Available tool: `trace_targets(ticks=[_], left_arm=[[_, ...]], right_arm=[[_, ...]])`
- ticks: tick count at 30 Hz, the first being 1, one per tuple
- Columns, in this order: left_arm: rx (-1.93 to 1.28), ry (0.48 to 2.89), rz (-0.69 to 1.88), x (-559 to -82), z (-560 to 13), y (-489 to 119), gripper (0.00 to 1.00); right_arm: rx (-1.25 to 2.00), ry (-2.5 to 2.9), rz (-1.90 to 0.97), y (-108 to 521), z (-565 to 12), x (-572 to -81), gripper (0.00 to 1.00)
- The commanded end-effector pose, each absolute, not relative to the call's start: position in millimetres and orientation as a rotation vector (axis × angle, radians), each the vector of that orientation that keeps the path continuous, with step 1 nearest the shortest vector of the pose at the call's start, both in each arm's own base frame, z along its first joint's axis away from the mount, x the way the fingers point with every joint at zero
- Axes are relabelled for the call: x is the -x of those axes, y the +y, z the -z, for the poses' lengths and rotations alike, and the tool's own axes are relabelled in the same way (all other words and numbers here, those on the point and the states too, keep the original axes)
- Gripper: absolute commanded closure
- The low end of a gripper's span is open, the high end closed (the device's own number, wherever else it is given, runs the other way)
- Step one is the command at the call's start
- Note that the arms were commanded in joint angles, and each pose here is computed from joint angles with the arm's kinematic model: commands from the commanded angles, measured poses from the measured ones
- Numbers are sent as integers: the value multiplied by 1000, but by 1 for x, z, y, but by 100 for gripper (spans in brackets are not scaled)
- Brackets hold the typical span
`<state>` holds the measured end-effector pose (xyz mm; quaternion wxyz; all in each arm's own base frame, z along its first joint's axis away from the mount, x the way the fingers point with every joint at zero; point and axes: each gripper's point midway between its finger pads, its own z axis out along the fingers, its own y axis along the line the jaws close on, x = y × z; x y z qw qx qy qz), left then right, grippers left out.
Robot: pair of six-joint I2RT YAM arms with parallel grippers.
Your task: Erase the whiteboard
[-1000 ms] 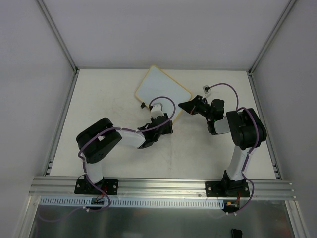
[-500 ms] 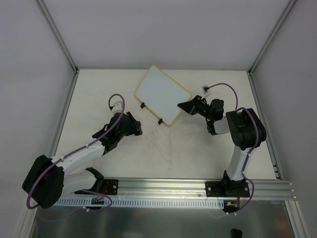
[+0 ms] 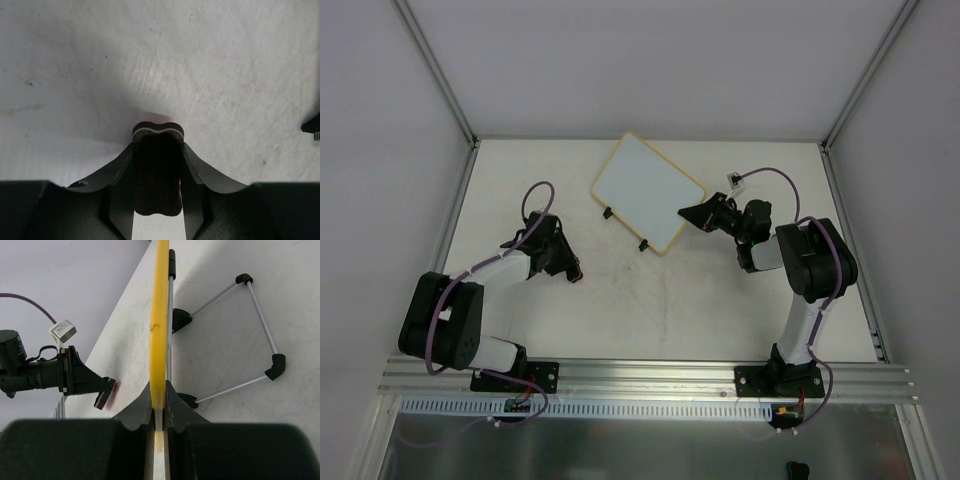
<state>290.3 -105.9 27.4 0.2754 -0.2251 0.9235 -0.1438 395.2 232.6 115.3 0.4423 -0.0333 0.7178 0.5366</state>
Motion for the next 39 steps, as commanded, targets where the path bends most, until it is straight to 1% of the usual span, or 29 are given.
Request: trace_targets(ticks=[1, 2, 8, 10, 11, 13, 14, 15, 18, 21, 27, 30, 31, 32, 33, 34, 35, 38, 39], left_arm=[[546, 2534, 477, -303, -32, -119, 100], [525, 2543, 514, -306, -34, -123, 100], [529, 2595, 546, -306, -23, -124, 99], [541, 2609, 550, -305, -20, -124, 92], [545, 2609, 552, -305, -20, -124, 87], [544, 2605, 550, -305, -21, -123, 79], [548, 2604, 545, -304, -21, -122, 65], [550, 2602, 544, -304, -21, -122, 60], [550, 2598, 541, -301, -22, -121, 47], [556, 2590, 540, -299, -23, -120, 38], [571, 2560, 533, -294, -29, -116, 36], [609, 2521, 506, -289, -32, -109, 35], [605, 2475, 510, -289, -43, -107, 34], [608, 2442, 512, -289, -47, -106, 34], [604, 2413, 514, -283, -44, -103, 33], [591, 2339, 531, -284, -59, -101, 32], [594, 2317, 537, -280, -60, -100, 30], [581, 2252, 551, -267, -61, -96, 25], [574, 2245, 555, -265, -61, -95, 24]], right_arm=[[313, 1494, -1354, 247, -183, -383, 100], [313, 1494, -1354, 247, -183, -383, 100], [317, 1494, -1355, 248, -183, -382, 100], [314, 1496, -1355, 248, -182, -382, 100], [314, 1496, -1355, 247, -182, -383, 100], [312, 1495, -1355, 247, -183, -383, 100], [314, 1496, -1355, 248, -182, -382, 100], [313, 1494, -1354, 247, -183, -383, 100], [312, 1495, -1355, 247, -183, -382, 100], [317, 1493, -1355, 248, -183, -383, 100], [315, 1497, -1357, 248, -182, -382, 100], [316, 1495, -1356, 247, -182, -382, 100], [317, 1496, -1355, 247, -182, -382, 100], [318, 1493, -1354, 247, -183, -382, 93], [318, 1494, -1353, 247, -183, -382, 89], [321, 1493, -1353, 248, -183, -382, 87], [320, 1492, -1351, 248, -183, -382, 82], [321, 1492, -1353, 248, -183, -382, 73], [323, 1490, -1352, 248, -183, -382, 72]])
